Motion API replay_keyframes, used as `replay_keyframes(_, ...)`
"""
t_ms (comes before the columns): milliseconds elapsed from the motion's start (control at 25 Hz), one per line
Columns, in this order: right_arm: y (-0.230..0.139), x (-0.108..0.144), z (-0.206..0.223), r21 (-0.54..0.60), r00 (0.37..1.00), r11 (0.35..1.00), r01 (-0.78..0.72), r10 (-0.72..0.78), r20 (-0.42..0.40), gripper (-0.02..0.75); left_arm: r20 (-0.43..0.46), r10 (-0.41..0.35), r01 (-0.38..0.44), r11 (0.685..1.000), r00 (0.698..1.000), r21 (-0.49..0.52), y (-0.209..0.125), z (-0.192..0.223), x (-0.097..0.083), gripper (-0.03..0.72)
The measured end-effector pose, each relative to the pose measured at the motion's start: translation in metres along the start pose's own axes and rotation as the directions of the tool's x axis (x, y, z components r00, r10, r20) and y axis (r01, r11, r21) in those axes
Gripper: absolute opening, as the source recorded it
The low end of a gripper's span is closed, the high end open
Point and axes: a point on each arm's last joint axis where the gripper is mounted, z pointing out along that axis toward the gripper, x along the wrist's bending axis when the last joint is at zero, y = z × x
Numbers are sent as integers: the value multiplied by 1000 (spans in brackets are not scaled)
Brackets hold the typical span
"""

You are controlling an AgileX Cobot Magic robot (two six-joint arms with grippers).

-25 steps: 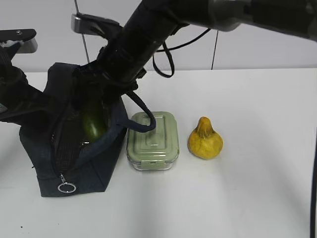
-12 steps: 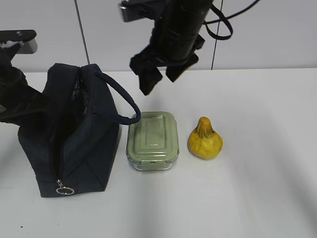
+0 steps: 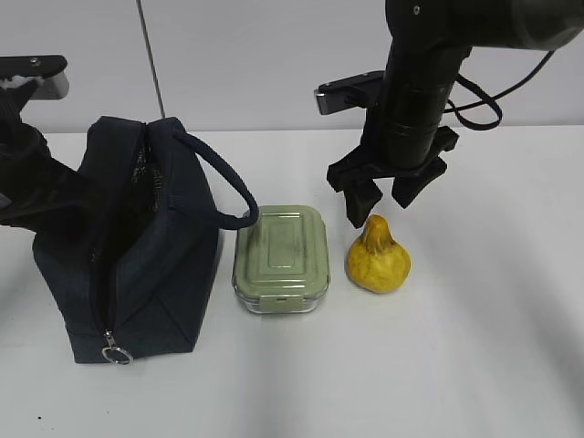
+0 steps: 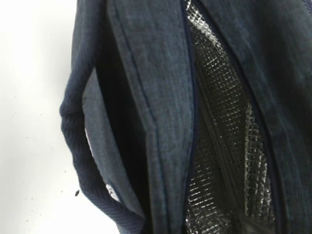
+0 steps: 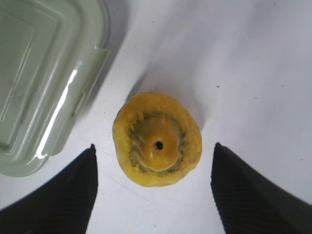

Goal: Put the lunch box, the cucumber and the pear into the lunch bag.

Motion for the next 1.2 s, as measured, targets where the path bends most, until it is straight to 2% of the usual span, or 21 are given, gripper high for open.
replay_keyframes(360,1,0,31,61,1000,998,13,-12,-11,489,-1,1,-1,1000,1000,0,0,0,0,12)
replay_keyframes(440,1,0,36,73,1000,997,17,-16,-14,424,-1,1,-1,1000,1000,0,0,0,0,12)
replay_keyframes(520,1,0,37,74,1000,997,21,-20,-14,291,-1,1,-1,1000,1000,1,0,0,0,12)
replay_keyframes(600,1,-1,37,74,1000,997,21,-20,-14,204,-1,1,-1,1000,1000,1,0,0,0,12)
replay_keyframes(760,1,-1,27,47,1000,999,21,-21,-11,176,0,1,-1,1000,1000,2,0,0,0,12)
replay_keyframes(840,3,1,4,-33,1000,999,17,-18,-14,176,0,1,-1,1000,1000,2,0,0,0,12)
replay_keyframes(920,6,5,-27,-171,999,985,13,-21,-43,176,0,1,-1,1000,1000,2,0,0,0,12)
replay_keyframes(1040,10,22,-77,-414,979,910,38,-117,-168,176,-2,2,-2,1000,1000,2,0,0,0,12)
replay_keyframes(1120,14,38,-99,-542,938,840,28,-209,-276,176,-3,3,-3,1000,1000,2,0,0,0,12)
replay_keyframes(1200,18,52,-108,-627,889,778,30,-308,-340,176,-3,3,-3,1000,1000,3,0,0,0,12)
